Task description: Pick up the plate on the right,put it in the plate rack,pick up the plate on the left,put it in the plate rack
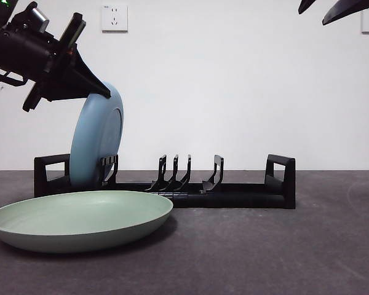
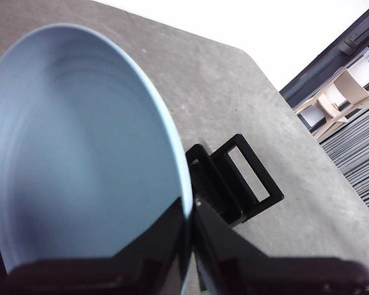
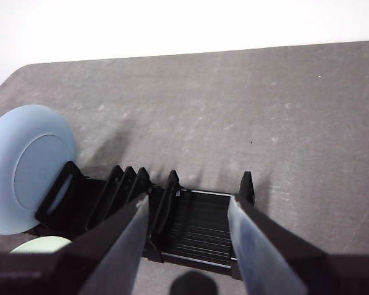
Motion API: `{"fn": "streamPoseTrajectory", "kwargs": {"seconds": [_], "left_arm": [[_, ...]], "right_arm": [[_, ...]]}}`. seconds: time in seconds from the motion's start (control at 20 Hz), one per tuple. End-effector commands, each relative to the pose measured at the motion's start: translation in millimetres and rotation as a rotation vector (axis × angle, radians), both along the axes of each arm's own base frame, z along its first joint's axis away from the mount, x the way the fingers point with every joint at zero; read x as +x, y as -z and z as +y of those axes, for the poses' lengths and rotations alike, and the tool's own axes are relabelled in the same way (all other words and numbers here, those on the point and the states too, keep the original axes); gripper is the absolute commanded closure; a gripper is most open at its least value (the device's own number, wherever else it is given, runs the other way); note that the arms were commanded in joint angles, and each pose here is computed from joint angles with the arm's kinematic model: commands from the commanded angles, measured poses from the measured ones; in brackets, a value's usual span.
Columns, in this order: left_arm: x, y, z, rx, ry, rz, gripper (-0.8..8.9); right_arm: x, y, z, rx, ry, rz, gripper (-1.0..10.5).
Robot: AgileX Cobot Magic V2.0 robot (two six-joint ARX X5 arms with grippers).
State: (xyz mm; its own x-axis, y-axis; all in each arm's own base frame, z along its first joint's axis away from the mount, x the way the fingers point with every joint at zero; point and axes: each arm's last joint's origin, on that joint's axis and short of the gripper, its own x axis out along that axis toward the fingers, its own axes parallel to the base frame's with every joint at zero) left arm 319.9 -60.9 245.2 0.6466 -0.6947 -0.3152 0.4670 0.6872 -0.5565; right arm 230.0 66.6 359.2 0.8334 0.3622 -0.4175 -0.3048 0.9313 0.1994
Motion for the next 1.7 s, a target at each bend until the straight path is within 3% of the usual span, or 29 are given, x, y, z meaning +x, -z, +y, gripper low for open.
{"fn": "streamPoseTrajectory", "kwargs": {"seconds": [0.05, 0.2, 0.6, 0.85, 1.0, 1.25, 1.45, 1.7], "left_arm": [[0.0, 12.3, 3.6, 0.028, -0.032, 0.058, 6.38], [-1.6, 10.1, 2.7, 0.008, 0.009, 0.056, 5.3], [-18.0, -16.3, 2.4, -0.042, 0.109, -0.008, 5.3], [-47.4, -56.3, 4.2, -0.003, 0.127, -0.181, 5.3], [-81.3, -86.2, 7.6, 0.071, 0.114, -0.326, 5.3], [-142.7, -110.0, 9.9, 0.341, 0.027, -0.492, 5.3], [-175.6, -113.7, 7.0, 0.475, 0.001, -0.528, 5.3], [-185.6, -110.2, -0.7, 0.519, 0.018, -0.5, 5.31]], "right_arm": [[1.3, 1.4, 0.7, 0.013, -0.01, 0.014, 7.3], [1.5, 4.0, 5.1, 0.046, -0.085, 0.044, 7.3], [10.8, 23.4, 30.6, 0.102, -0.301, 0.17, 7.3], [21.2, 50.2, 64.0, 0.078, -0.407, 0.283, 7.3], [28.2, 77.8, 91.2, 0.041, -0.469, 0.384, 7.3], [43.2, 132.6, 123.1, -0.019, -0.512, 0.546, 7.3], [50.8, 167.6, 140.0, -0.019, -0.555, 0.629, 7.3], [56.6, 199.1, 153.8, -0.014, -0.557, 0.685, 7.3]]}}
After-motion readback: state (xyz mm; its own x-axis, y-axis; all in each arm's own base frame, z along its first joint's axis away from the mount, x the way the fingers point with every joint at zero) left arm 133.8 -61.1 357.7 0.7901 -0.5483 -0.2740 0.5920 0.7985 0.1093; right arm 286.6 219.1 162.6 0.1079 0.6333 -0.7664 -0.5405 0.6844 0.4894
